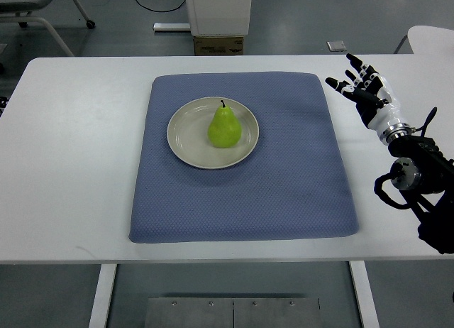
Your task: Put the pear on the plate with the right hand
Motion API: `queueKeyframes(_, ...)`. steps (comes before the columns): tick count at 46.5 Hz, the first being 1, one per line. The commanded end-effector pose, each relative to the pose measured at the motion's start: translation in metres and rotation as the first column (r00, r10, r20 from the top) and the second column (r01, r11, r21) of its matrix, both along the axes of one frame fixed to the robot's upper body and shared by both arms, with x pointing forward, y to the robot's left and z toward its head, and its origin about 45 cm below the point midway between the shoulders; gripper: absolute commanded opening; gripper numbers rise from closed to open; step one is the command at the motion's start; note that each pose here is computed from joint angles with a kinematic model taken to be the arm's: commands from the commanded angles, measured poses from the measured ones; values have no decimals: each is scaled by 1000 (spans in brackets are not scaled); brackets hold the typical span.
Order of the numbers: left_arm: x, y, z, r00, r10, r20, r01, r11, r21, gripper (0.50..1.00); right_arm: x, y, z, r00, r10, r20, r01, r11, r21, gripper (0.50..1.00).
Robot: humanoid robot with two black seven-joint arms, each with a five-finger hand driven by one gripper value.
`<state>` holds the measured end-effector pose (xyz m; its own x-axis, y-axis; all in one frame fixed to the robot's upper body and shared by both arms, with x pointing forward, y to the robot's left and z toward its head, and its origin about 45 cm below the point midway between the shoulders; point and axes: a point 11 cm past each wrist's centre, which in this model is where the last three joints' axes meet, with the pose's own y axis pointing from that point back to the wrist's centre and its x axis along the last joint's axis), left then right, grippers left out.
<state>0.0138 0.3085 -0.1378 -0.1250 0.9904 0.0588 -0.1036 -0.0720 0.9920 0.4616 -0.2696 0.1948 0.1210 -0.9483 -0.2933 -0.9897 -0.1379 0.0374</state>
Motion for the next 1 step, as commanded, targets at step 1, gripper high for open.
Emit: queueKeyframes(1,0,0,0,1000,-1,0,1,1000,0,1000,-1,-1,-2,1000,-5,-1,5,1000,1,1000)
